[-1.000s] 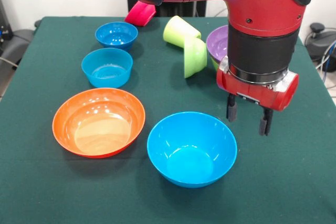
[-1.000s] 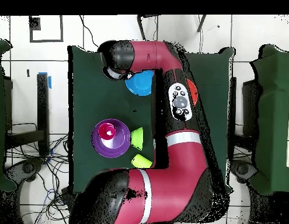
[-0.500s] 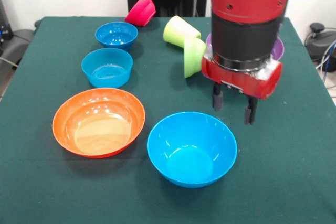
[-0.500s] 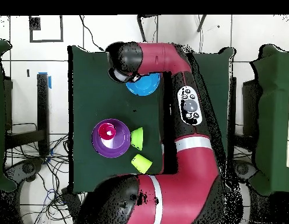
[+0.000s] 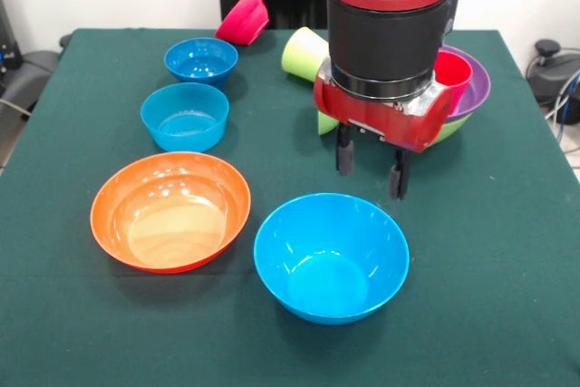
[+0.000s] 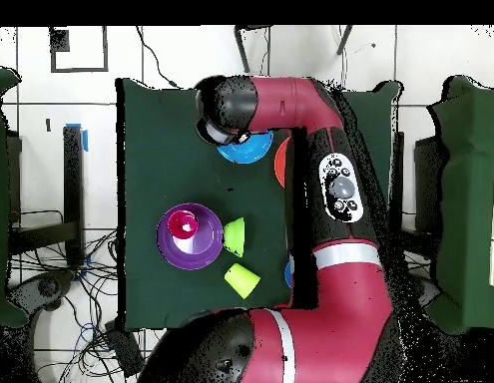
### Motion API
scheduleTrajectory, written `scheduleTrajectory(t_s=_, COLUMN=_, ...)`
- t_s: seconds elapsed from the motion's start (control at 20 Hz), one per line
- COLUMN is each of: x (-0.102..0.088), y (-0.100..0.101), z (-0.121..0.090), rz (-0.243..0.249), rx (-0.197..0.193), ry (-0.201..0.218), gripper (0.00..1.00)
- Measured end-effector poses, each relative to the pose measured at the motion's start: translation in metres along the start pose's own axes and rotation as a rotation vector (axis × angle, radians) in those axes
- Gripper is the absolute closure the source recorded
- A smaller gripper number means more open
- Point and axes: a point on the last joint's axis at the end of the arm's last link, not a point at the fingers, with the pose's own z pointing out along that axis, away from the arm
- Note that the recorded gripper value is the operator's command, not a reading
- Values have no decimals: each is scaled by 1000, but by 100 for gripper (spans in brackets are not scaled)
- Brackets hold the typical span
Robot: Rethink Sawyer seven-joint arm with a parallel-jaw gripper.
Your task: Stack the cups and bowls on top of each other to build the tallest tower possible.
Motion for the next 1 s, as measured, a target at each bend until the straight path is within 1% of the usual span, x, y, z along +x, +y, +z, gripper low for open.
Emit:
scheduleTrajectory(t_s=0.05, x=-1, y=0, z=0, rz=-6, rx=-2, ry=-11, gripper=0)
scheduleTrajectory(t_s=0.2, x=-4, y=1, z=0, rz=-27, rx=-10, ry=-28, gripper=0)
scheduleTrajectory(t_s=0.4, x=-5, y=3, z=0, rz=-68, rx=-32, ry=-27, gripper=0)
scheduleTrajectory(t_s=0.45, x=-6, y=4, z=-1, rz=-96, rx=-41, ry=-25, gripper=0)
scheduleTrajectory(t_s=0.65, x=-6, y=8, z=-3, rz=-155, rx=-57, ry=-22, gripper=0)
scheduleTrajectory(t_s=0.75, x=-4, y=13, z=-4, rz=-219, rx=-67, ry=-21, gripper=0)
scheduleTrajectory(t_s=0.85, x=-2, y=17, z=-4, rz=-260, rx=-72, ry=-20, gripper=0)
scheduleTrajectory(t_s=1.0, x=0, y=20, z=-3, rz=-308, rx=-77, ry=-20, gripper=0)
